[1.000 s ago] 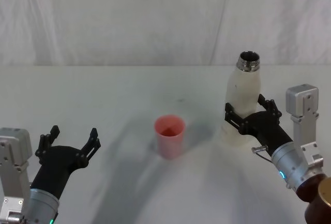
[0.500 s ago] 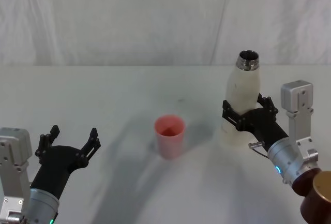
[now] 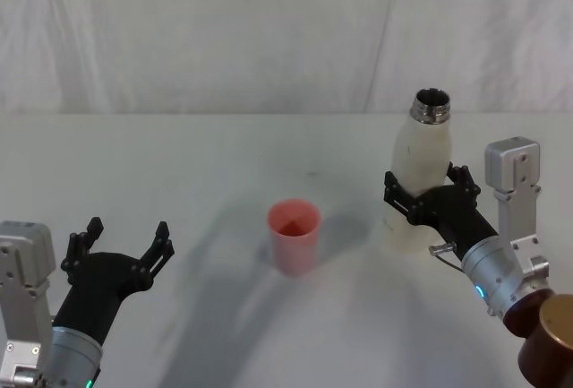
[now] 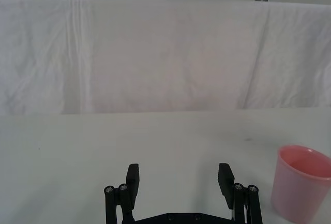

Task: Grasp the thermos with one hand and pour water into the cup lid.

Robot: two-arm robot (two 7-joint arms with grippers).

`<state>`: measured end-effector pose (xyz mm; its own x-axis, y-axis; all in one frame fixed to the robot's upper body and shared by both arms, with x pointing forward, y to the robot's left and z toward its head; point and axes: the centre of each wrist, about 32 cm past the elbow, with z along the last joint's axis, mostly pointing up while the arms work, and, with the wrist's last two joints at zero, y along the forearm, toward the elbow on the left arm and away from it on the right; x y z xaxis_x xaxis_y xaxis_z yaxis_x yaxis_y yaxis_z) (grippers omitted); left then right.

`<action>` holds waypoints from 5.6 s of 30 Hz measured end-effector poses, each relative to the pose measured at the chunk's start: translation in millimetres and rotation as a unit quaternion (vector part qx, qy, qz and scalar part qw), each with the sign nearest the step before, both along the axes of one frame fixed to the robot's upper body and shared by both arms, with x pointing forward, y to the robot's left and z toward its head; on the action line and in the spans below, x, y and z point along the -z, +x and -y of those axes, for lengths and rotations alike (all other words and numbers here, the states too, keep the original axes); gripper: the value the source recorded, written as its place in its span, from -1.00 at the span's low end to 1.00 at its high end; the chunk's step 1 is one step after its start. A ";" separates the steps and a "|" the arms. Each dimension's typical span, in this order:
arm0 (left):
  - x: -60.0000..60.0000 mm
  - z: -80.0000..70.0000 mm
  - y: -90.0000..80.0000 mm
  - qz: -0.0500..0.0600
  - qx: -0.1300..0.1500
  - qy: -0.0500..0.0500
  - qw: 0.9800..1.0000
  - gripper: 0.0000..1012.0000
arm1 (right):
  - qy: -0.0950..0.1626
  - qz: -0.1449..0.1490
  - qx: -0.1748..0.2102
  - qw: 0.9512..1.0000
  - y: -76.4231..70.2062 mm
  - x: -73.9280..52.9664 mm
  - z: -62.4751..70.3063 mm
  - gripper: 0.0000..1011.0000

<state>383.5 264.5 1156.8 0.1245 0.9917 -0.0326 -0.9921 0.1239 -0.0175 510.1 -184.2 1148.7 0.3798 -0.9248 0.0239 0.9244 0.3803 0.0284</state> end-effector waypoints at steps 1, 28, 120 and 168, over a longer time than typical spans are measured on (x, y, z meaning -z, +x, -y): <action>0.0 0.0 0.0 0.000 0.000 0.000 1.000 0.98 | 0.000 0.000 0.000 1.000 -0.1 0.0 0.1 0.98; 0.0 0.0 0.0 0.000 0.000 0.000 1.000 0.98 | 0.000 0.000 0.000 1.000 -0.7 -0.1 0.5 0.88; 0.0 0.0 0.0 0.000 0.000 0.000 1.000 0.98 | -0.445 0.257 -0.126 0.848 14.0 -26.3 18.2 0.88; 0.0 0.0 0.0 0.000 0.000 0.000 1.000 0.98 | -0.531 0.284 -0.105 0.792 48.7 -14.7 10.7 0.88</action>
